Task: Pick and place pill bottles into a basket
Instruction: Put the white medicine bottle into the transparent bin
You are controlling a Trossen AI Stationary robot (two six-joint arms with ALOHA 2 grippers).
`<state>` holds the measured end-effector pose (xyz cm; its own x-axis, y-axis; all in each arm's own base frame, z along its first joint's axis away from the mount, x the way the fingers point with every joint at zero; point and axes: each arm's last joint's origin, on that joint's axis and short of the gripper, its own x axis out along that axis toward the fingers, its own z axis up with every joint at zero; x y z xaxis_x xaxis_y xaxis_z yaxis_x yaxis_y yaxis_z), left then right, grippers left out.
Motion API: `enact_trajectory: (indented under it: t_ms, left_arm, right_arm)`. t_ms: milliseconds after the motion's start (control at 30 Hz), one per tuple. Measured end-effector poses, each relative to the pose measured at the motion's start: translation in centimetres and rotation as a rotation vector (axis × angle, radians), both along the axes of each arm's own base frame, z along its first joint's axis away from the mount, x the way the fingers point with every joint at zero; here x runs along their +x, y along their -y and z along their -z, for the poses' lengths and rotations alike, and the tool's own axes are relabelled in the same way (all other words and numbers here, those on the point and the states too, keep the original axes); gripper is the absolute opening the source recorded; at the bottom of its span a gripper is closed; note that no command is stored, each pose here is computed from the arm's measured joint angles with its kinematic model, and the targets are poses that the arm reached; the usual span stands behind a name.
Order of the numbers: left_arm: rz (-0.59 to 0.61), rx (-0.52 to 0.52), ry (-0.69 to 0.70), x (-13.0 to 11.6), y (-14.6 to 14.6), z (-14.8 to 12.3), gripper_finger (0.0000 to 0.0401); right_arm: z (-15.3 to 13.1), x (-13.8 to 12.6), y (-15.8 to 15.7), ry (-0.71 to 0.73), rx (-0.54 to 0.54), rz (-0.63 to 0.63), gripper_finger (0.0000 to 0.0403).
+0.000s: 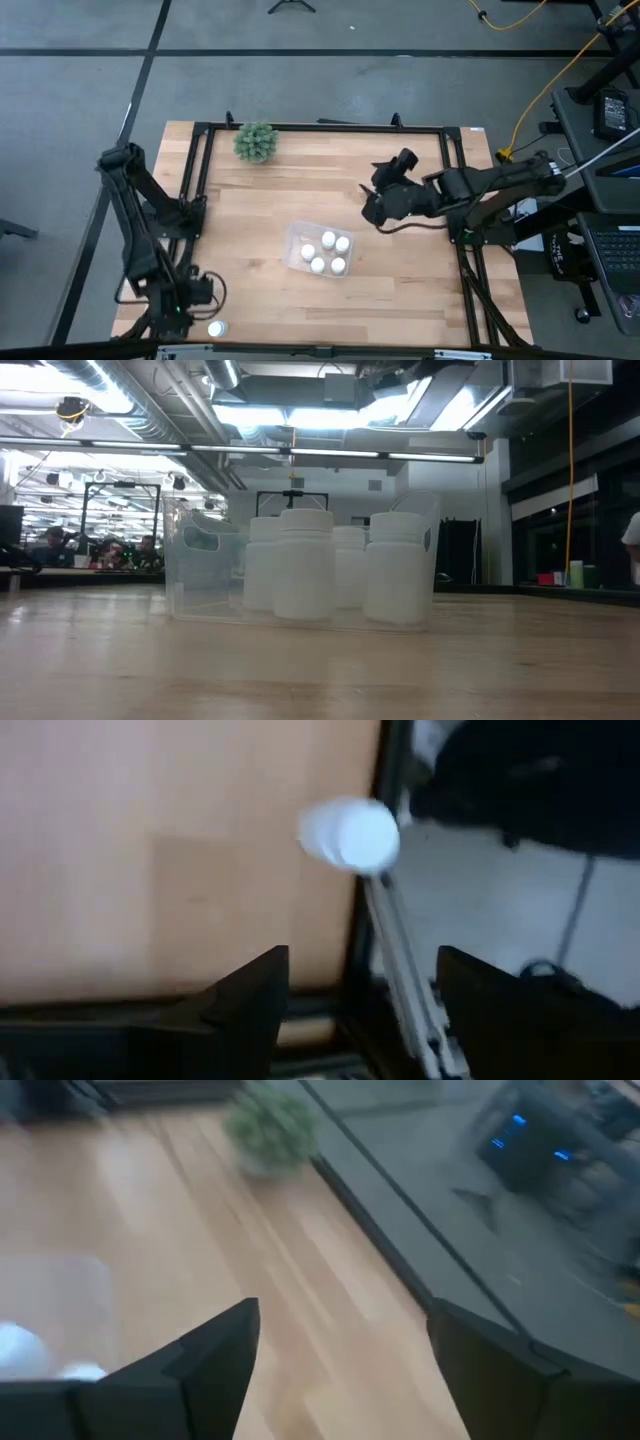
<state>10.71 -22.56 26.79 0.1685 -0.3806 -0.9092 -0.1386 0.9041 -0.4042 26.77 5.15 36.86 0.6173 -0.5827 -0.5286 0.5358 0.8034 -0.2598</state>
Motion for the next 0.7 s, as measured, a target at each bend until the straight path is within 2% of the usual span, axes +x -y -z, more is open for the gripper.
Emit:
enact_trajectory:
  t_ms: [167, 333, 533, 700]
  left_arm:
    - [-0.015, -0.112, -0.043, 1.0, 3.0, 1.8, 0.0291]
    - [-0.028, -0.195, -0.006, 2.0, 5.2, 2.9, 0.0339]
    - [-0.045, -0.130, -0.030, 2.4, 5.6, 4.5, 0.0381]
    - [-0.094, -0.054, -0.080, 2.0, 4.7, 4.7, 0.0393]
  right_arm:
    - [0.8, 0.9, 0.2, 0.100, 0.036, -0.120, 0.0289]
    - [1.3, 1.6, 0.1, 0.095, 0.076, -0.178, 0.0289]
    - [2.0, 2.2, -0.3, 0.067, 0.123, -0.237, 0.0289]
    - [2.5, 2.6, -0.6, 0.045, 0.141, -0.261, 0.0289]
